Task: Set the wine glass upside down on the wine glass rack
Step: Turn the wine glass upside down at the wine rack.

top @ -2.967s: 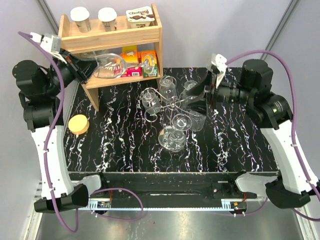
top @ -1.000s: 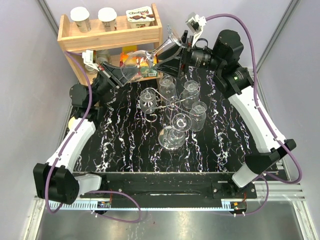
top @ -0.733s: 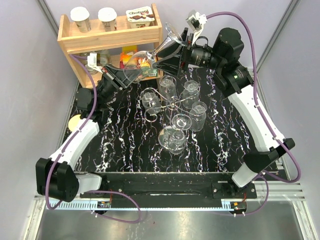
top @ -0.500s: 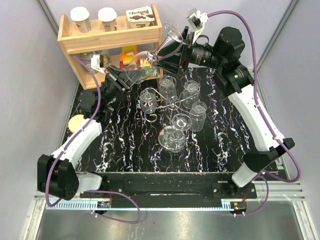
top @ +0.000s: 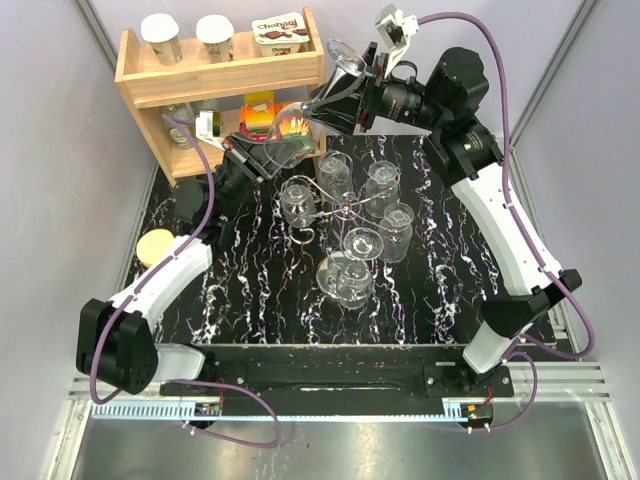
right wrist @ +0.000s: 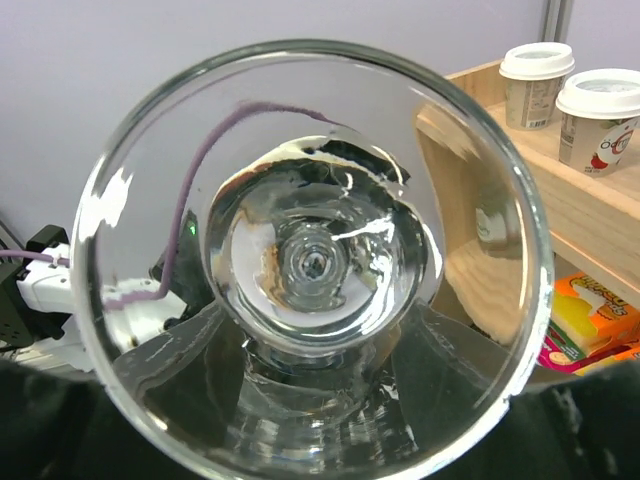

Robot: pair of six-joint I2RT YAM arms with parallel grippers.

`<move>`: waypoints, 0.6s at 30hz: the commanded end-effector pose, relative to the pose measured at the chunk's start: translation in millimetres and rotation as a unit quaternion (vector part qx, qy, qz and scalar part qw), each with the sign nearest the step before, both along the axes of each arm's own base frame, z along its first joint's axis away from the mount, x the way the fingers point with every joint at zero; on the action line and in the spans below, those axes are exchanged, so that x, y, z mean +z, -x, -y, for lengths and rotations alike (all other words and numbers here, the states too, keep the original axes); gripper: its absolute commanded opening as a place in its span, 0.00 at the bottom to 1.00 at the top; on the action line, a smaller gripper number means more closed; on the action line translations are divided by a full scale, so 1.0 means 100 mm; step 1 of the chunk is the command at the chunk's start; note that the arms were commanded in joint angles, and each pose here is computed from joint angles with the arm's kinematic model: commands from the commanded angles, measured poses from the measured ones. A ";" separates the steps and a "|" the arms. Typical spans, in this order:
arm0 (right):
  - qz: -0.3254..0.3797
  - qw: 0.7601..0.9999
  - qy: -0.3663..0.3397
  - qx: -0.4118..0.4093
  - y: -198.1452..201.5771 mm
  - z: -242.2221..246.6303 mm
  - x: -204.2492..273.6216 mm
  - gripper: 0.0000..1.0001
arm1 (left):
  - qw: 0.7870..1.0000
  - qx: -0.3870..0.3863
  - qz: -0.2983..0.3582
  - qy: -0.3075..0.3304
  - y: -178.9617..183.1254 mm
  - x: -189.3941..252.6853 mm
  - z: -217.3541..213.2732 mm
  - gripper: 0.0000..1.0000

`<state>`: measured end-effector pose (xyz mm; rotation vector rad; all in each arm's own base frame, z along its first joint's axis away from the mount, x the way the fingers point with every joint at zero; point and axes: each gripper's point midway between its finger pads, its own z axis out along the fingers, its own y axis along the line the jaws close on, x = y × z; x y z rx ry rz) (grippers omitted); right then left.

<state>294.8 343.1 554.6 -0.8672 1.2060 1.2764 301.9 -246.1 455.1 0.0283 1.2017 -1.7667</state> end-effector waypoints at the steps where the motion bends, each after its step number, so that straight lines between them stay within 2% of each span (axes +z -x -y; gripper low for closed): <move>1: 0.040 0.997 -0.007 0.069 0.31 -0.16 0.11 0.56 | 0.992 -0.082 -0.021 -0.095 0.16 -0.52 0.44 0.00; 4: 0.036 0.996 -0.005 0.077 0.34 -0.19 0.08 0.46 | 0.991 -0.090 -0.025 -0.098 0.17 -0.57 0.52 0.00; 7: 0.034 0.996 -0.001 0.087 0.38 -0.22 0.05 0.28 | 0.989 -0.102 -0.021 -0.102 0.21 -0.58 0.62 0.00; 13: 0.030 0.995 0.004 0.091 0.39 -0.24 0.00 0.00 | 0.987 -0.113 -0.015 -0.114 0.23 -0.59 0.72 0.00; 18: 0.023 0.995 0.009 0.095 0.40 -0.26 -0.05 0.00 | 0.986 -0.118 -0.006 -0.115 0.26 -0.55 0.74 0.00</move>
